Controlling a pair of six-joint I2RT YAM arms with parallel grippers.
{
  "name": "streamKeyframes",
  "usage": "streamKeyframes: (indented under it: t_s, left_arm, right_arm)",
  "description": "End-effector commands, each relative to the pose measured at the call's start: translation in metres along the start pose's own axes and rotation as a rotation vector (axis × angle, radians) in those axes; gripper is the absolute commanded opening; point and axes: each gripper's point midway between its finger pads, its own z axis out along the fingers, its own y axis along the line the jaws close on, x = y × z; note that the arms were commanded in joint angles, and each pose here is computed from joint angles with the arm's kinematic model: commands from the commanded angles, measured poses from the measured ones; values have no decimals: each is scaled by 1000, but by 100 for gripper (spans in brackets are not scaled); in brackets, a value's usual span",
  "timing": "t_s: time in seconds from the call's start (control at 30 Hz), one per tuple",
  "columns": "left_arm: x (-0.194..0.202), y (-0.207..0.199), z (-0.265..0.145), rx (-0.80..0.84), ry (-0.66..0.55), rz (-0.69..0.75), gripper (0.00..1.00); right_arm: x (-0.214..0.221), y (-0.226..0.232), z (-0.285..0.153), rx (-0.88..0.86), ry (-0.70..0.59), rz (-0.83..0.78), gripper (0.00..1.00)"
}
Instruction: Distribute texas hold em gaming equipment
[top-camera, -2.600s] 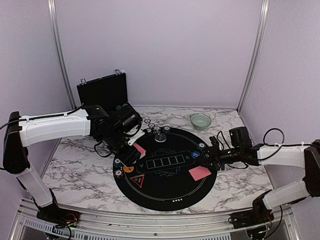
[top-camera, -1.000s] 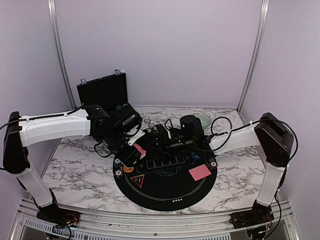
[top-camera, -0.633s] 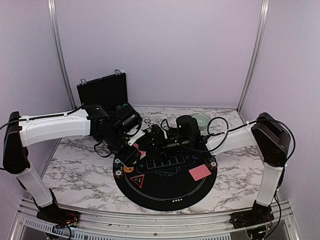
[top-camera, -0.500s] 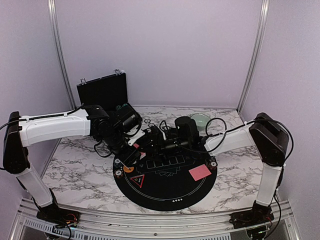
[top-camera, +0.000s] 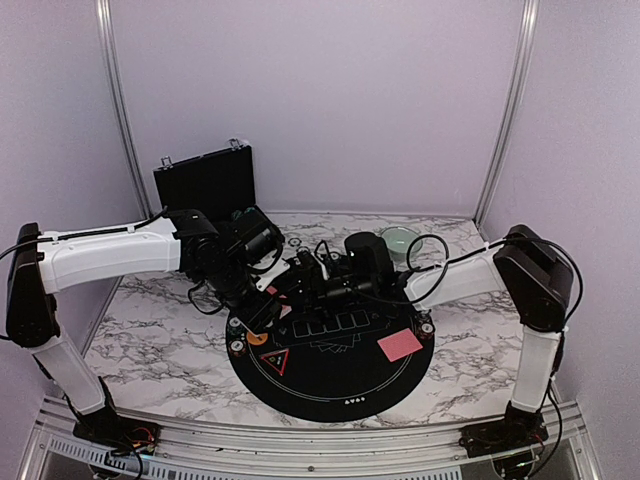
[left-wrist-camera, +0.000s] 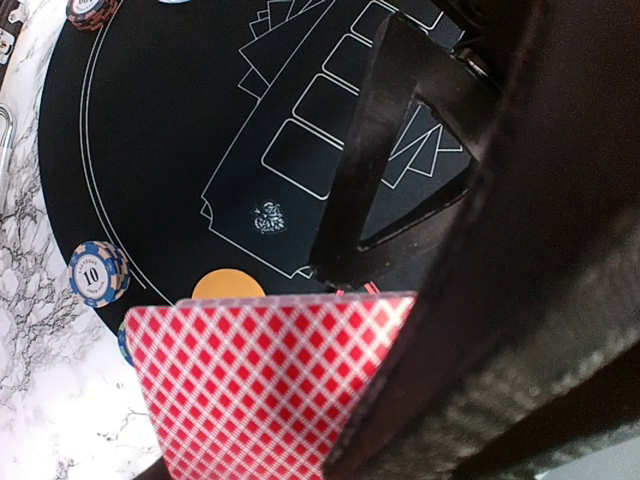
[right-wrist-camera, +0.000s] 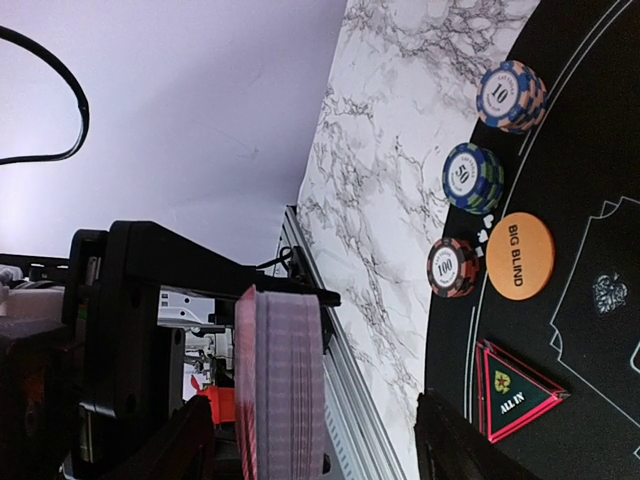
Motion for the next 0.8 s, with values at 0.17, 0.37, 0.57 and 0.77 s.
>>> streamKeyframes:
  t_s: [0.17, 0.37, 0.57, 0.77]
  left_arm:
    - [-14, 0, -25, 9, -76, 3, 50]
    - [-13, 0, -25, 6, -76, 4, 50]
    - [-12, 0, -25, 6, -74, 4, 50]
    - [-13, 0, -25, 5, -74, 3, 50]
  right_arm:
    - [-4, -3, 5, 28, -3, -25, 66]
    - [-7, -4, 0, 37, -19, -25, 66]
    - [-11, -7, -6, 46, -31, -22, 66]
    - [-12, -9, -11, 53, -42, -19, 65]
